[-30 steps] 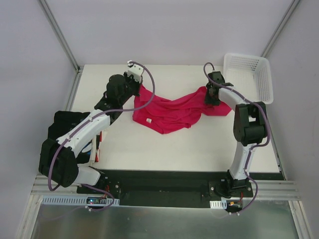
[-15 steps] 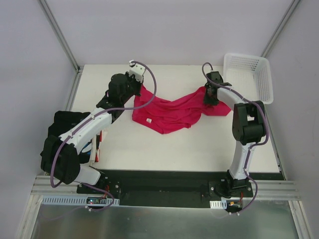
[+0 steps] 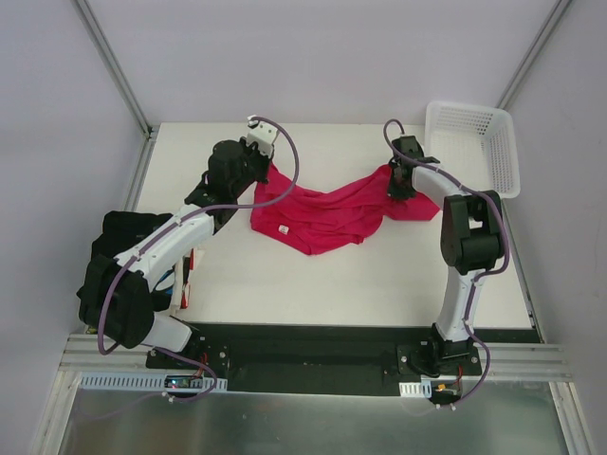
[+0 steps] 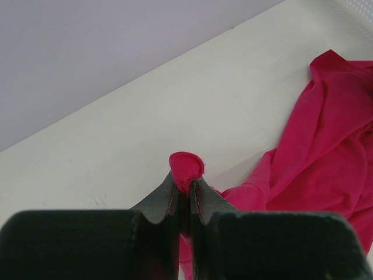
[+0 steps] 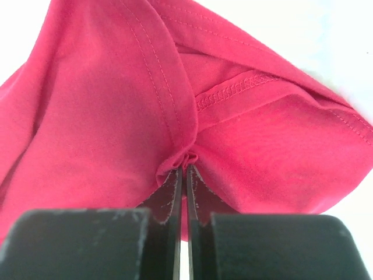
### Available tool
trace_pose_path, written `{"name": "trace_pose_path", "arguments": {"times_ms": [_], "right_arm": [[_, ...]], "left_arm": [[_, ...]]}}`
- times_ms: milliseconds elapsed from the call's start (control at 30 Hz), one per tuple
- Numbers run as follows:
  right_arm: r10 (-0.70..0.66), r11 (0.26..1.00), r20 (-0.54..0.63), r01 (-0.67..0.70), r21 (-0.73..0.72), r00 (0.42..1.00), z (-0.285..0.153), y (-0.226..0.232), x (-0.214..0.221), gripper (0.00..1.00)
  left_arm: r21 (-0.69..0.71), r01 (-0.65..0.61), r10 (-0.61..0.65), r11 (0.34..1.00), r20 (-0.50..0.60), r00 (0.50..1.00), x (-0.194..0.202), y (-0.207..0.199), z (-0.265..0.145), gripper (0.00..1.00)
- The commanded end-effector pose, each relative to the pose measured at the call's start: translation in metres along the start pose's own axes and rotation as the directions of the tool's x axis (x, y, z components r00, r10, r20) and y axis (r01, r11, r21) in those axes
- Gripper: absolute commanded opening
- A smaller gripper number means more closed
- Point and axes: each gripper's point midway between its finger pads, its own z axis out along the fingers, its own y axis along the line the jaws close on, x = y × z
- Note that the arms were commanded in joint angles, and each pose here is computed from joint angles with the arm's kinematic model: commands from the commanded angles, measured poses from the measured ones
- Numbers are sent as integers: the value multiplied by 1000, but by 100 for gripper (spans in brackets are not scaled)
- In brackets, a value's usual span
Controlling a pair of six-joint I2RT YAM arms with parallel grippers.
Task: Fold and stack the t-shirts
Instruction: Flatten out the tshirt
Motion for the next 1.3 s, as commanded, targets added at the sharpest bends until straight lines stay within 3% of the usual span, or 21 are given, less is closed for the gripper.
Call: {"name": "trace_pose_path", "arguments": {"times_ms": [0,233,533,567,767,833,933,1033,1200,1267], "right_arm": [[11,1000,109,-8,-21,994,-33,4,-39,1],[22,1000,283,-20,-8,959,-93,-10,-79,1],[23,994,545,-79,80,838,-183,-49,-128,1],[46,992,600,-108,69,799,-202,-54,-136,1],[94,984,707,-172,39,701,-247,-73,-134,1],[103,984,714,-176,28,693,-253,-75,-132,1],[102,987,690,-160,20,716,-253,-75,-120,1],[114,989,663,-150,-2,740,-245,-72,-106,1],[147,988,659,-147,-56,737,-249,-67,-99,1],[148,988,657,-135,-70,740,-250,-63,-103,1]], "left_arm": [[-29,-1,3,1000,55,998,-17,9,2,0],[-34,11,-9,999,63,998,-18,10,0,0],[-87,-32,46,996,163,986,-84,27,-19,0],[-100,-43,62,994,191,980,-100,31,-25,0],[-189,-81,124,979,229,965,-136,50,-57,0],[-191,-64,113,979,255,960,-141,49,-70,0],[-164,20,26,986,274,961,-125,42,-71,0],[-122,98,-67,988,234,970,-84,30,-61,0],[-77,205,-190,976,172,967,-22,12,-39,0],[-19,298,-293,954,138,946,3,-5,-27,0]]}}
